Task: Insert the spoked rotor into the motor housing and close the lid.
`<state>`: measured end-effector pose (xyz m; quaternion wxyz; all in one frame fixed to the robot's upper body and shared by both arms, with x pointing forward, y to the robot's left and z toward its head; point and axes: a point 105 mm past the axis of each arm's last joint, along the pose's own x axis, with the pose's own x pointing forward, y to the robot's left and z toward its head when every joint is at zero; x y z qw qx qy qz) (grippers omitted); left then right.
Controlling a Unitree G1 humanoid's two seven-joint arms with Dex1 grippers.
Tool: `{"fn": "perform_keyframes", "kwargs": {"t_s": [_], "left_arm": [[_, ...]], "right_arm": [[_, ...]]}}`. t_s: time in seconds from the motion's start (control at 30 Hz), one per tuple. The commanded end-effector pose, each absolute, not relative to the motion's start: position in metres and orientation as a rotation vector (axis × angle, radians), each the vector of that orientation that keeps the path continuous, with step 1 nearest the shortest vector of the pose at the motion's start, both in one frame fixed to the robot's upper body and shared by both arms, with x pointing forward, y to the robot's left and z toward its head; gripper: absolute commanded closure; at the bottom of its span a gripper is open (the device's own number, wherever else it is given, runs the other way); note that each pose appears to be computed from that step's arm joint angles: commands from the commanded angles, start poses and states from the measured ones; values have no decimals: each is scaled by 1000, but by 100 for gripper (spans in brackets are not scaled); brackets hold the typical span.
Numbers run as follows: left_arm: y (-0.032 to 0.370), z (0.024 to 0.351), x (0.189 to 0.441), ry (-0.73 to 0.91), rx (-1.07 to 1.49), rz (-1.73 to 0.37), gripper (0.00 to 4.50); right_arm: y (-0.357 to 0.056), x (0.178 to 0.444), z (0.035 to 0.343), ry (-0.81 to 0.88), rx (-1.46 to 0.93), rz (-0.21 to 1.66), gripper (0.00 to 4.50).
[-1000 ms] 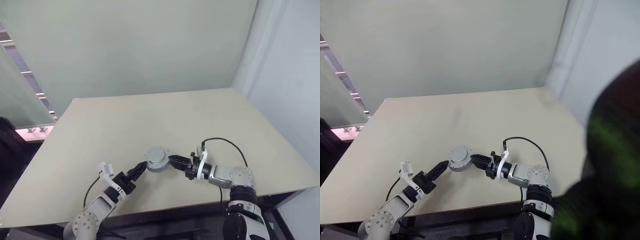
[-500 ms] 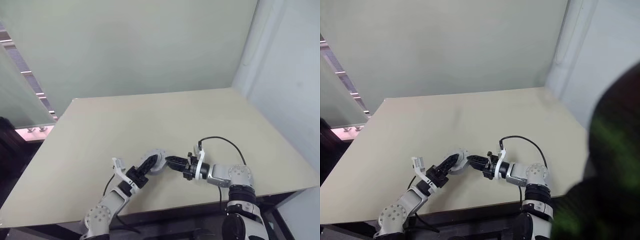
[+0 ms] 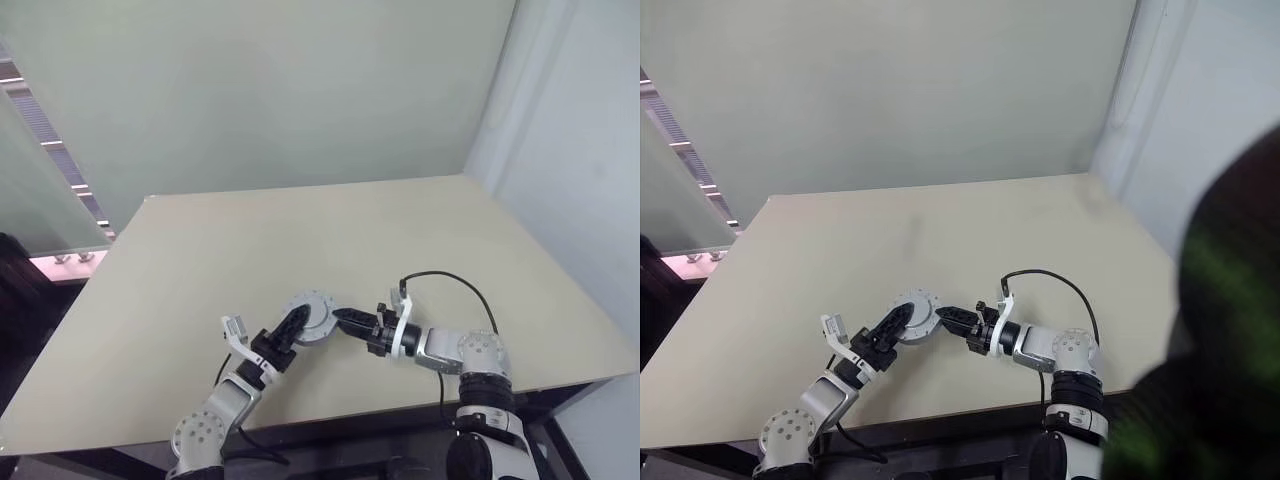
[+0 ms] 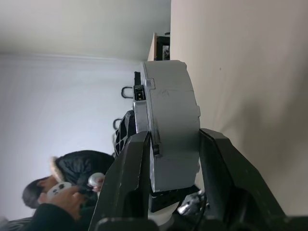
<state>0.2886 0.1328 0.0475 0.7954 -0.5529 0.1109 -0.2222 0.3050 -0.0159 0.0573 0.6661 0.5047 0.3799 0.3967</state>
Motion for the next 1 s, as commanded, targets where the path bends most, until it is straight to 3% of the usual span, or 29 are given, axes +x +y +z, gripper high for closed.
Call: {"fn": "perform_keyframes", "kwargs": {"t_s": [0.03, 0.17, 0.23, 0.43, 0.7, 1.0], "left_arm": [[153, 64, 302, 114, -1171, -411, 238], [167, 69, 307, 58, -1171, -362, 247], [172, 71, 309, 40, -1155, -340, 247], [208, 72, 319, -38, -1024, -176, 247], [262, 57, 336, -47, -655, 119, 248], [269, 42, 340, 6, -503, 145, 248]], "right_arm": [[-11, 306, 82, 750, 1051, 1010, 191], [-15, 314, 80, 666, 936, 963, 39], [-19, 320, 77, 619, 874, 921, 0], [-19, 312, 74, 472, 544, 992, 0], [-11, 301, 64, 258, 26, 1110, 0], [-6, 304, 62, 192, -68, 1126, 0]]}}
